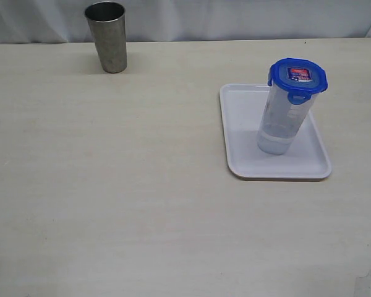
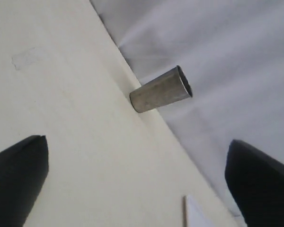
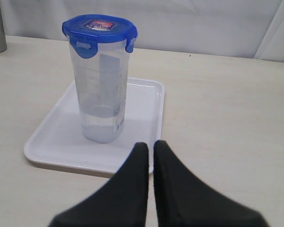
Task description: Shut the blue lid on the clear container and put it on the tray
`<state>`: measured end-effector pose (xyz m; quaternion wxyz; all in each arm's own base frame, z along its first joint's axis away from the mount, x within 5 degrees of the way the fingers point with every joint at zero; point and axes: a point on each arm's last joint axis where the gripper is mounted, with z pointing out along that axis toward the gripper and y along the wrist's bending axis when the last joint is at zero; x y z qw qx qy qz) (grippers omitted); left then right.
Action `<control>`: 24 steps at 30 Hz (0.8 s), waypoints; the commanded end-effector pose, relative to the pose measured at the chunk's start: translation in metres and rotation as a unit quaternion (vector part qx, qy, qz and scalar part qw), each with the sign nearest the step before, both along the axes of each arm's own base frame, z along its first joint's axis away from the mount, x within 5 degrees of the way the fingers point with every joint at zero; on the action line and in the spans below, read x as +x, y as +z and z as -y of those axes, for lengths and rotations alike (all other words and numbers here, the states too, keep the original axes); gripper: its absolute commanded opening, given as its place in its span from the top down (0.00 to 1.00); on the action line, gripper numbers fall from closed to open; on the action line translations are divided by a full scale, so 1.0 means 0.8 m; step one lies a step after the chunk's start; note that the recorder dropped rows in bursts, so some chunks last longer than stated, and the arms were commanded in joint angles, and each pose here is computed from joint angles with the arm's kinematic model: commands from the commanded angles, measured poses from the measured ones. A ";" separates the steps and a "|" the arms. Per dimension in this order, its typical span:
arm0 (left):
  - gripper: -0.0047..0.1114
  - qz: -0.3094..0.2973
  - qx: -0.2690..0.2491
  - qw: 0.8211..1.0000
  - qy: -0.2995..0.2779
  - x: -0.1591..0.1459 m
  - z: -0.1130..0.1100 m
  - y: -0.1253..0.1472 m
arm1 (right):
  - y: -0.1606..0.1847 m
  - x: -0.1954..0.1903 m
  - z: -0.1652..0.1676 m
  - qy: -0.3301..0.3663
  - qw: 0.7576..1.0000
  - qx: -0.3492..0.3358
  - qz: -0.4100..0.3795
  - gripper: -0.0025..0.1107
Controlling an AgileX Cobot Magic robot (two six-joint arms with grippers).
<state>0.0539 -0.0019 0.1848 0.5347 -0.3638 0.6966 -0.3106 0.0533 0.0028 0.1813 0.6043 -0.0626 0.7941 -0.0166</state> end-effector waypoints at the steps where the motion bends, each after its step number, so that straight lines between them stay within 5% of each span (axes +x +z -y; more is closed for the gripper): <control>1: 0.16 0.023 0.262 0.963 -0.063 0.001 0.000 0.001 | 0.001 0.000 0.000 -0.001 1.000 0.000 0.007 0.94; 7: 0.16 0.030 0.429 0.897 -0.101 0.001 0.000 0.001 | 0.001 0.000 0.000 -0.001 1.000 0.000 0.007 0.94; 16: 0.16 0.034 0.528 0.840 -0.124 0.001 0.000 0.001 | 0.001 0.000 0.000 -0.001 1.000 0.000 0.007 0.94; 24: 0.16 0.035 0.538 0.833 -0.126 0.001 0.000 0.001 | 0.001 0.000 0.000 -0.001 1.000 0.000 0.007 0.94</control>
